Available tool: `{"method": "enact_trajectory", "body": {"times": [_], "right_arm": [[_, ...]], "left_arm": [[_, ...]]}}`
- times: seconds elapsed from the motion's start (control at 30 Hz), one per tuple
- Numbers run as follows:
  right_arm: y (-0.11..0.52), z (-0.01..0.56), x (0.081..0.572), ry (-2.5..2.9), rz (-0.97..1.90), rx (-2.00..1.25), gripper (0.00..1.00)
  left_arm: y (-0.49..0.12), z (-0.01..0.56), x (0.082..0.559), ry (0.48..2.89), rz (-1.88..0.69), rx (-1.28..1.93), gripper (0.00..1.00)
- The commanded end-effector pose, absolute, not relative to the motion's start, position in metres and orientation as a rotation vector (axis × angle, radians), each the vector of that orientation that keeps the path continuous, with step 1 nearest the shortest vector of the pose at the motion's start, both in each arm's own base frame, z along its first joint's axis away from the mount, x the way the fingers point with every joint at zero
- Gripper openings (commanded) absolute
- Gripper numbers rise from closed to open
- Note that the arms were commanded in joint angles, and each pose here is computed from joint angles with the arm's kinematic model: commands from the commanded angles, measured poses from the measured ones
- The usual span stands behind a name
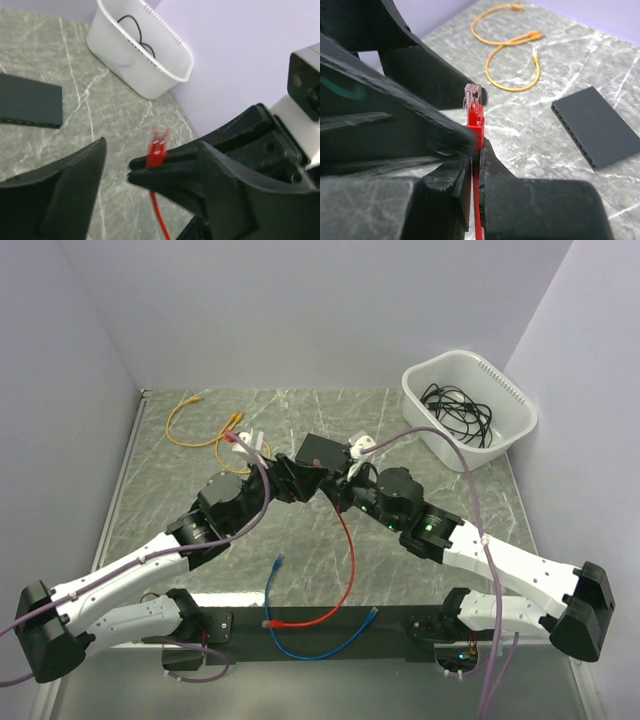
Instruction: Insert the plug into the switch port
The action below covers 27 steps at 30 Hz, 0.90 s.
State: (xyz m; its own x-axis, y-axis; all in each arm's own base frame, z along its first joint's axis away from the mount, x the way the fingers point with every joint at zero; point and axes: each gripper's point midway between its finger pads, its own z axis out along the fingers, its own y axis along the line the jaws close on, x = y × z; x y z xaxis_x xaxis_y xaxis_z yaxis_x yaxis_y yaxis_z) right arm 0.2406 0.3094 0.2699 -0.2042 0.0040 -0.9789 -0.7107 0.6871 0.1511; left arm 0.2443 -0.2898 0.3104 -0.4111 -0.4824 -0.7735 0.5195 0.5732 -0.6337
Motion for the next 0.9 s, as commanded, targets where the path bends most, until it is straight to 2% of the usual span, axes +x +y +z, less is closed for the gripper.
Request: {"method": "enact_trajectory", "body": {"times": [0.0,0.03,0.13,0.17,0.23,0.47,0.63,0.87], "right_arm": [[0.303,0.304,0.232,1.563,0.840,-0.544,0.00],[0.301,0.307,0.233,1.555,0.867,-0.540,0.00],[0.300,0.313,0.224,1.521,0.976,-0.580,0.00],[0.306,0.315,0.212,1.498,1.050,-0.642,0.00],[0.308,0.321,0.204,1.457,1.132,-0.680,0.00],[0.331,0.332,0.156,1.345,1.457,-0.942,0.00],[0.335,0.343,0.133,1.278,1.601,-1.065,0.00],[0.337,0.345,0.133,1.273,1.629,-1.066,0.00]], "left_arm": [[-0.280,0.340,0.237,1.534,-1.134,0.043,0.85],[-0.277,0.344,0.234,1.513,-1.139,0.048,0.93],[-0.263,0.356,0.219,1.421,-1.165,0.072,0.97],[-0.256,0.358,0.210,1.380,-1.175,0.096,0.92],[-0.253,0.370,0.193,1.291,-1.230,0.162,0.86],[-0.246,0.379,0.141,1.075,-1.311,0.401,0.85],[-0.251,0.377,0.137,1.078,-1.304,0.464,0.81],[-0.260,0.369,0.143,1.118,-1.297,0.486,0.74]]}}
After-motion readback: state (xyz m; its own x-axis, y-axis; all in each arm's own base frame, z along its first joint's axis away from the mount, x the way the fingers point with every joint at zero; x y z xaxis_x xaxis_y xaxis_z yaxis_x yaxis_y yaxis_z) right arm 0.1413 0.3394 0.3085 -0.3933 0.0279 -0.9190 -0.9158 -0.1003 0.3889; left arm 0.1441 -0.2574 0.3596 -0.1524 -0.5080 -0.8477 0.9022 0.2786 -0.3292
